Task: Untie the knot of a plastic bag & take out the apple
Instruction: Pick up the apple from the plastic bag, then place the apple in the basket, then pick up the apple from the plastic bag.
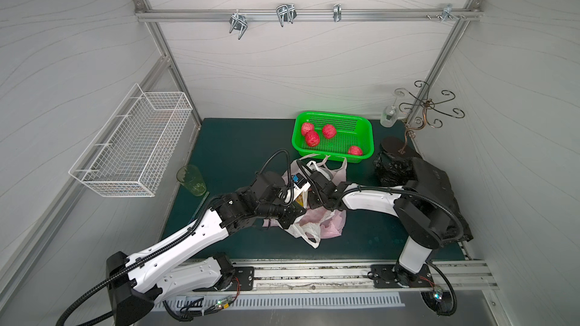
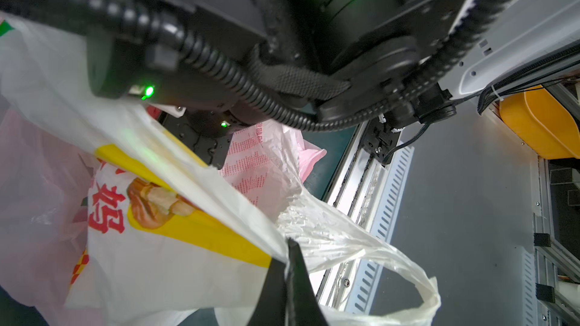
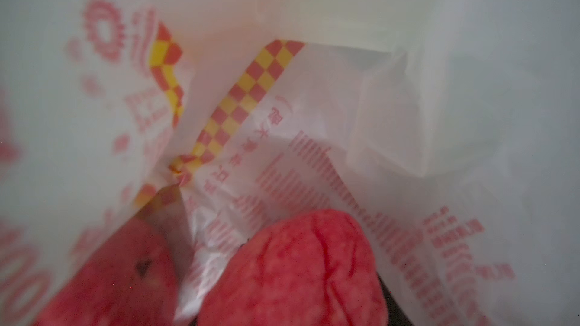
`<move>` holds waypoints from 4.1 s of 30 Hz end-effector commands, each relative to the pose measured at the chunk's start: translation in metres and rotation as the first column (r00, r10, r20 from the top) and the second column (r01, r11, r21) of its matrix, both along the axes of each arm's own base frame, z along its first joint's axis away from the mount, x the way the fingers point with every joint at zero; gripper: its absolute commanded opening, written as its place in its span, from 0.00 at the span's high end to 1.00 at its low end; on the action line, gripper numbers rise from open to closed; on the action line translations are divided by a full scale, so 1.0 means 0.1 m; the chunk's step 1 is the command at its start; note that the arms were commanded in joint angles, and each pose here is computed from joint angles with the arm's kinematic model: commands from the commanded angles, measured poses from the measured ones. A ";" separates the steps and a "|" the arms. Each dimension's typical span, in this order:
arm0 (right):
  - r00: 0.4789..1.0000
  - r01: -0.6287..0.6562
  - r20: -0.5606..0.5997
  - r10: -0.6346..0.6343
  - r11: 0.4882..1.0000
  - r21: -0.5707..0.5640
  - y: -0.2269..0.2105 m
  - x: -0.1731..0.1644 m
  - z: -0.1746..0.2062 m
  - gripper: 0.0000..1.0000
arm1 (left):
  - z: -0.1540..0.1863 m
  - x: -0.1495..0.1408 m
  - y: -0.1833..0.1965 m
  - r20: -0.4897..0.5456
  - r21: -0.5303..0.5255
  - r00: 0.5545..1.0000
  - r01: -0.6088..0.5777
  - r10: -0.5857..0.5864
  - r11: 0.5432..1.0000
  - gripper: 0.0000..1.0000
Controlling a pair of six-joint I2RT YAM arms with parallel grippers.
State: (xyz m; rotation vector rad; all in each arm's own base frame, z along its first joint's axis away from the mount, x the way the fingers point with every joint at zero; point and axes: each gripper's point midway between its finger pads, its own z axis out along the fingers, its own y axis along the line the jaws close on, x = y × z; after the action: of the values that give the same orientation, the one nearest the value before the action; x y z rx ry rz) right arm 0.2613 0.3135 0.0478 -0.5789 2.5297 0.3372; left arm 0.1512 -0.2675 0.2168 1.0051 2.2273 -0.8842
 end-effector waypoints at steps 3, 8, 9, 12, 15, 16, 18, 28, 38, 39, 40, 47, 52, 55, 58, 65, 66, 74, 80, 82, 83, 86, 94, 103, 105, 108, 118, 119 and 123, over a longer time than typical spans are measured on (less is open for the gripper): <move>0.980 -0.197 0.026 0.196 0.960 0.199 0.06 -0.48 0.82 0.88 | 0.08 0.01 -0.02 0.034 -0.013 0.999 0.019 -0.019 1.000 1.00; 0.973 -0.229 0.036 0.228 0.929 0.292 -0.30 -0.88 1.24 1.00 | 0.04 0.02 -0.05 0.032 0.002 0.999 0.028 -0.028 1.000 1.00; 0.973 -0.228 0.041 0.226 0.927 0.296 -0.36 -0.92 1.28 1.00 | 0.04 0.03 -0.05 0.032 0.003 0.999 0.028 -0.028 1.000 1.00; 0.960 -0.276 0.053 0.275 0.895 0.350 -0.43 -1.09 1.45 1.00 | 0.02 0.05 -0.07 0.033 0.005 0.999 0.028 -0.028 1.000 1.00; 0.897 -0.412 0.062 0.437 0.780 0.471 -0.31 -1.41 1.72 1.00 | -0.02 0.08 -0.08 0.030 0.025 0.999 0.022 -0.023 0.999 1.00; 0.863 -0.458 0.074 0.499 0.715 0.527 -0.25 -1.55 1.86 1.00 | -0.05 0.09 -0.08 0.026 0.038 0.999 0.019 -0.020 0.999 1.00; 0.805 -0.511 0.105 0.584 0.593 0.622 -0.18 -1.75 2.14 1.00 | -0.09 0.12 -0.07 0.024 0.061 1.000 0.009 -0.010 0.998 1.00; 0.410 -0.544 0.189 0.892 0.074 0.836 -0.25 -2.56 3.28 1.00 | -0.13 0.24 -0.01 0.053 0.128 0.998 -0.033 0.026 0.991 1.00; 0.950 -0.283 0.268 0.162 0.811 0.513 -0.36 -0.45 3.50 1.00 | -0.07 0.11 0.11 0.048 0.101 0.998 -0.036 0.031 0.994 1.00; 0.964 -0.190 0.257 0.071 0.860 0.474 -0.45 -0.15 3.43 1.00 | -0.05 0.11 0.13 0.054 0.097 0.998 -0.040 0.035 0.994 1.00; 0.969 -0.058 0.242 -0.050 0.907 0.417 -0.59 0.23 3.29 1.00 | -0.04 0.10 0.15 0.060 0.096 0.997 -0.045 0.039 0.994 1.00; 0.951 0.272 0.129 -0.283 0.958 0.095 -0.79 2.02 2.17 1.00 | 0.01 0.08 0.20 0.071 0.086 0.996 -0.052 0.045 0.995 1.00; 0.917 0.357 0.185 -0.353 0.934 0.010 -0.84 2.52 1.68 1.00 | 0.05 0.05 0.20 0.075 0.061 0.996 -0.045 0.040 0.997 1.00; 0.912 0.386 0.143 -0.384 0.922 0.017 -0.85 2.69 1.52 1.00 | 0.08 0.04 0.19 0.076 0.051 0.996 -0.039 0.035 0.998 1.00; 0.917 0.387 0.122 -0.380 0.921 -0.035 -0.87 2.79 1.33 0.95 | 0.09 0.04 0.21 0.081 0.052 0.996 -0.044 0.039 0.998 1.00; 0.939 0.319 0.141 -0.315 0.948 -0.009 -0.85 2.75 1.48 0.01 | 0.12 0.06 0.24 0.099 0.053 0.994 -0.052 0.047 0.997 1.00; 0.939 0.303 0.163 -0.302 0.953 0.017 -0.84 2.69 1.63 0.01 | 0.12 0.06 0.24 0.101 0.058 0.994 -0.053 0.047 0.997 1.00; 0.898 0.015 0.421 -0.127 0.965 0.260 -0.68 0.91 3.46 0.03 | 0.14 0.16 0.15 0.101 0.065 0.995 -0.030 0.023 0.997 1.00; 0.902 -0.308 0.401 0.163 0.893 0.330 -0.70 -0.79 3.50 0.34 | 0.23 0.27 0.11 0.115 0.075 0.993 -0.030 0.021 0.997 1.00; 0.913 -0.353 0.333 0.237 0.867 0.351 -0.73 -1.12 3.27 0.54 | 0.30 0.30 0.09 0.122 0.066 0.992 -0.030 0.022 0.997 1.00; 0.918 -0.361 0.300 0.261 0.864 0.352 -0.75 -1.23 3.13 0.64 | 0.33 0.32 0.07 0.125 0.061 0.992 -0.029 0.022 0.998 1.00; 0.925 -0.362 0.238 0.295 0.874 0.324 -0.77 -1.37 2.74 0.76 | 0.42 0.36 0.01 0.126 0.056 0.992 -0.026 0.019 0.998 1.00; 0.935 -0.326 0.227 0.274 0.915 0.237 -0.58 -1.15 2.28 0.81 | 0.54 0.48 -0.05 0.152 0.091 0.988 -0.017 0.003 0.996 1.00; 0.939 -0.244 0.270 0.214 0.966 0.081 -0.25 -0.71 1.22 0.29 | 0.69 0.82 -0.10 0.171 0.071 0.985 -0.010 -0.003 0.997 1.00; 0.937 -0.218 0.292 0.190 0.974 0.063 -0.23 -0.69 0.95 0.17 | 0.72 0.83 -0.13 0.168 0.056 0.986 0.004 -0.014 0.998 1.00; 0.928 -0.217 0.313 0.201 0.976 0.018 -0.23 -0.83 0.61 0.12 | 0.65 0.78 -0.14 0.143 0.041 0.989 0.016 -0.021 0.999 1.00; 0.928 -0.207 0.303 0.216 0.976 -0.060 -0.25 -0.99 0.36 0.03 | 0.34 0.52 -0.11 0.008 -0.012 1.000 0.024 -0.024 1.000 1.00; 0.934 -0.196 0.296 0.202 0.979 -0.050 -0.24 -0.94 0.39 0.03 | 0.33 0.47 -0.10 -0.003 -0.025 1.000 0.031 -0.031 0.999 1.00; 0.956 -0.137 0.257 0.139 0.990 -0.023 -0.18 -0.63 0.41 0.01 | 0.27 0.33 -0.02 -0.006 -0.041 0.999 0.040 -0.041 0.998 1.00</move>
State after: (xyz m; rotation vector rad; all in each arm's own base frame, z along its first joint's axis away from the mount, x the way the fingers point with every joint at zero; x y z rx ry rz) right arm 0.1802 0.2873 0.0817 -0.8245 2.2344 0.2511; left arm 0.1904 -0.2645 0.2224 1.0329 2.2928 -0.8705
